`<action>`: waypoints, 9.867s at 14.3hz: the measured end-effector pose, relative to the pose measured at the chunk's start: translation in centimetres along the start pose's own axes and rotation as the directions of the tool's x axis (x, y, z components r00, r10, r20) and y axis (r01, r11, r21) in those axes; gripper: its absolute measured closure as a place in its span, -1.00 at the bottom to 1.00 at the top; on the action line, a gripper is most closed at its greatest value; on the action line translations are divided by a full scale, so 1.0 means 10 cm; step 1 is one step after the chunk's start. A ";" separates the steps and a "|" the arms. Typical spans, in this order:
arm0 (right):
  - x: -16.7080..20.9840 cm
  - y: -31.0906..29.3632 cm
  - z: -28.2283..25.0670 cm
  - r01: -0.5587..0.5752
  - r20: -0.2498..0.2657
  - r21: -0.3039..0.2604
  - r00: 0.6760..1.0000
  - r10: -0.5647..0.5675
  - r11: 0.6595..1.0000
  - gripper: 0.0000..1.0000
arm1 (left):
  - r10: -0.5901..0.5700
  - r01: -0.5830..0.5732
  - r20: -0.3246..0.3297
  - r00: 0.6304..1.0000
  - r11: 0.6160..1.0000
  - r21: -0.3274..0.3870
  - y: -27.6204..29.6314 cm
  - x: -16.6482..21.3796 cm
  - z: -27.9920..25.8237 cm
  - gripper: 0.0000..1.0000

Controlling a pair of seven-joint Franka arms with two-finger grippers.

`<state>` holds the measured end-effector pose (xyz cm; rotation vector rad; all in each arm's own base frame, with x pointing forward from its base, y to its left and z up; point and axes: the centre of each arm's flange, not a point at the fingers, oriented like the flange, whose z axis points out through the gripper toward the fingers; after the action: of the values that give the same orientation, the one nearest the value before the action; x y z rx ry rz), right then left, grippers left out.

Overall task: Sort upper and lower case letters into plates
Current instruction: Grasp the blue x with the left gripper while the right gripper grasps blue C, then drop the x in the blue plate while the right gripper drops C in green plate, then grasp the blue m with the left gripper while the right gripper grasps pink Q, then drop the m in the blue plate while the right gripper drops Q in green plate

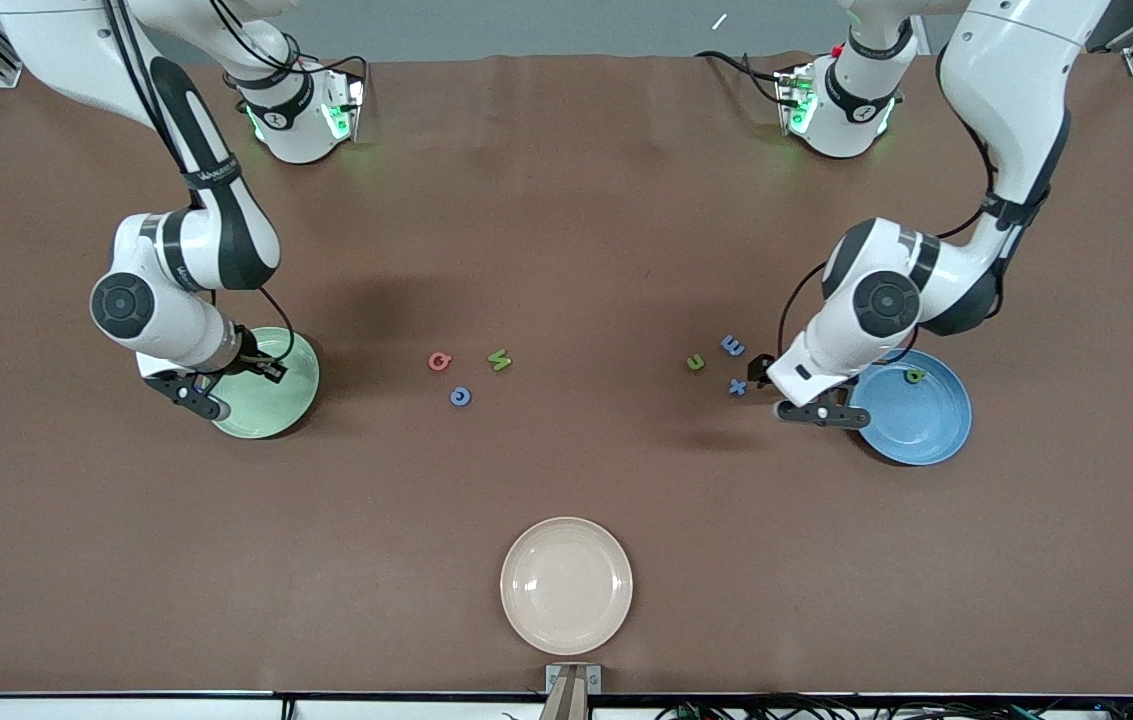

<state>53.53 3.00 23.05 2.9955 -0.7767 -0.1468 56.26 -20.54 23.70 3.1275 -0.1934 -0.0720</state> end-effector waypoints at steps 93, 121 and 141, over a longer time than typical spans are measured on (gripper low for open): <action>0.06 0.33 0.37 -0.052 0.044 0.014 0.998 0.052 0.999 0.30 | 0.124 -0.131 0.100 0.987 0.989 0.071 -1.92 -0.15 0.29 -0.61; -1.50 -1.75 0.25 -0.554 -0.001 0.128 0.830 0.558 0.823 -1.00 | -0.761 0.762 0.045 0.647 0.648 0.010 0.49 -0.64 0.40 -0.86; -1.62 -2.15 0.56 -0.613 0.002 0.133 0.786 0.618 0.779 -0.11 | -0.749 0.749 0.068 0.660 0.662 0.024 0.52 -0.74 0.66 -0.01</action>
<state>49.25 29.58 17.36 2.6476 -1.7646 -0.0042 47.98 -24.80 17.49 2.9428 1.1155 -0.1838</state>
